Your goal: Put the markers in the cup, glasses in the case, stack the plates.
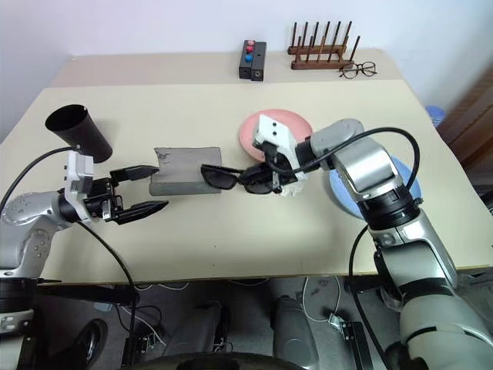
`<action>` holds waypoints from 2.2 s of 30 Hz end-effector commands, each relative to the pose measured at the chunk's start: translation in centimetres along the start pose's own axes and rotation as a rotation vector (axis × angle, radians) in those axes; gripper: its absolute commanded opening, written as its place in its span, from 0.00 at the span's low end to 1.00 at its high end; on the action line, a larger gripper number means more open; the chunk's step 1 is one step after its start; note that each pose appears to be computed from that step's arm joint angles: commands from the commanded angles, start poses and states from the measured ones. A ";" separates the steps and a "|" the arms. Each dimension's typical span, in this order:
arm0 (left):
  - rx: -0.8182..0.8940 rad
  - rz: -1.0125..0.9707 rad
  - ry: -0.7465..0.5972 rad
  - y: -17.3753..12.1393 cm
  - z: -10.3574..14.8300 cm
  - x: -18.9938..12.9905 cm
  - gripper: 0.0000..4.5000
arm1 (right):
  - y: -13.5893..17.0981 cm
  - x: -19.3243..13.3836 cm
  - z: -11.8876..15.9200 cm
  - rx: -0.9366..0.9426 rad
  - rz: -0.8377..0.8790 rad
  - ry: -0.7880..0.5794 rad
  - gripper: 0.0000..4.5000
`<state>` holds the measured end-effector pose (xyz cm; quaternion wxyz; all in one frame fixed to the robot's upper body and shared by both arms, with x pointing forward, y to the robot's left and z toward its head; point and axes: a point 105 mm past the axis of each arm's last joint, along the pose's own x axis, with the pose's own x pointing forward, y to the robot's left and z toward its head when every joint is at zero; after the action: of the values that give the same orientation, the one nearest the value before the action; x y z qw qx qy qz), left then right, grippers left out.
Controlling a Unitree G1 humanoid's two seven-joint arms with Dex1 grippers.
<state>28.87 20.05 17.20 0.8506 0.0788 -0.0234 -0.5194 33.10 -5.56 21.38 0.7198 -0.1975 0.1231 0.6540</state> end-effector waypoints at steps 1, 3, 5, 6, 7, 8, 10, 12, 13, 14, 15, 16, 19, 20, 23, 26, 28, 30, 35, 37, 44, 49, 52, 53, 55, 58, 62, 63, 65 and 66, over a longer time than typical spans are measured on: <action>0.026 0.054 -0.043 0.9 1.3 -0.8 1.00 | -2.1 0.3 3.2 -0.061 -0.083 -0.107 0.01; 0.032 0.078 -0.046 1.3 1.3 -1.2 1.00 | -2.9 1.1 3.7 -0.083 -0.106 -0.121 0.01; 0.036 0.114 -0.041 1.8 1.1 -2.1 1.00 | -3.6 2.4 4.3 -0.075 -0.110 -0.158 0.01; 0.034 0.132 -0.042 2.0 1.0 -2.6 1.00 | -3.8 3.1 4.4 -0.078 -0.107 -0.163 0.01; 0.042 0.158 -0.037 2.2 0.8 -3.3 1.00 | -3.7 4.1 4.6 -0.067 -0.083 -0.178 0.01; 0.049 0.174 -0.034 2.3 0.7 -3.8 1.00 | -3.6 4.7 4.7 -0.060 -0.066 -0.187 0.01; 0.050 0.231 -0.033 3.0 0.6 -5.1 1.00 | -3.6 6.1 5.1 -0.069 -0.051 -0.194 0.01; 0.062 0.270 -0.029 3.4 0.4 -6.1 1.00 | -3.4 7.1 5.6 -0.074 -0.031 -0.208 0.01; 0.068 0.287 -0.029 3.4 0.4 -6.5 1.00 | -3.4 7.5 5.9 -0.077 -0.023 -0.214 0.01; 0.070 0.301 -0.029 3.4 0.2 -6.9 1.00 | -3.3 8.1 6.2 -0.082 -0.014 -0.217 0.01; 0.071 0.308 -0.031 3.3 0.1 -7.0 1.00 | -3.3 8.7 6.3 -0.096 -0.007 -0.213 0.01; 0.071 0.310 -0.032 3.1 -0.1 -7.0 1.00 | -3.3 9.2 6.5 -0.099 -0.005 -0.215 0.01; 0.075 0.311 -0.034 2.8 -0.2 -6.9 1.00 | -3.3 10.3 6.6 -0.100 -0.001 -0.213 0.01; 0.076 0.311 -0.035 2.7 -0.2 -6.9 1.00 | -3.3 10.8 6.4 -0.108 -0.007 -0.204 0.01; 0.082 0.317 -0.035 2.6 -0.1 -6.8 1.00 | -3.4 12.5 5.4 -0.123 -0.041 -0.182 0.01; 0.084 0.320 -0.038 2.5 0.0 -6.7 1.00 | -3.6 13.5 4.2 -0.136 -0.080 -0.158 0.01; 0.085 0.320 -0.038 2.5 0.0 -6.7 1.00 | -3.7 13.7 3.7 -0.132 -0.091 -0.155 0.01; 0.086 0.319 -0.037 2.6 0.0 -6.7 1.00 | -3.5 13.7 3.5 -0.124 -0.073 -0.154 0.01; 0.090 0.313 -0.037 2.7 0.2 -6.3 1.00 | -3.2 14.0 2.8 -0.116 -0.047 -0.138 0.01; 0.091 0.310 -0.038 2.8 0.3 -6.2 1.00 | -2.8 14.3 1.9 -0.119 -0.024 -0.113 0.01; 0.093 0.297 -0.040 2.6 0.2 -5.7 1.00 | -2.2 14.8 -0.1 -0.105 -0.015 -0.079 0.01; 0.092 0.294 -0.037 2.5 0.2 -5.7 1.00 | -2.1 14.5 -0.1 -0.103 0.008 -0.071 0.01; 0.093 0.293 -0.034 2.6 0.3 -5.6 1.00 | -2.0 13.9 -0.1 -0.108 0.039 -0.051 0.01; 0.093 0.292 -0.034 2.6 0.3 -5.6 1.00 | -2.0 13.7 0.1 -0.102 0.046 -0.055 0.01; 0.093 0.291 -0.034 2.6 0.3 -5.5 1.00 | -2.1 13.1 0.5 -0.087 0.064 -0.055 0.01; 0.091 0.289 -0.035 2.6 0.3 -5.3 1.00 | -2.0 12.5 1.0 -0.075 0.100 -0.042 0.01; 0.093 0.285 -0.036 2.7 0.3 -5.1 1.00 | -1.8 12.8 0.8 -0.074 0.122 -0.017 0.01; 0.094 0.284 -0.037 2.7 0.4 -5.0 1.00 | -1.7 13.0 0.5 -0.072 0.123 -0.007 0.01; 0.096 0.284 -0.037 2.7 0.5 -5.0 1.00 | -1.5 13.3 0.0 -0.064 0.122 0.009 0.01; 0.096 0.285 -0.036 2.7 0.5 -5.0 1.00 | -1.5 13.6 -0.2 -0.070 0.123 0.021 0.01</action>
<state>29.01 25.92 17.38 0.9141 0.0908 -0.0625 -0.3901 36.33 5.52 14.65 0.6768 -0.2062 0.1359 0.6935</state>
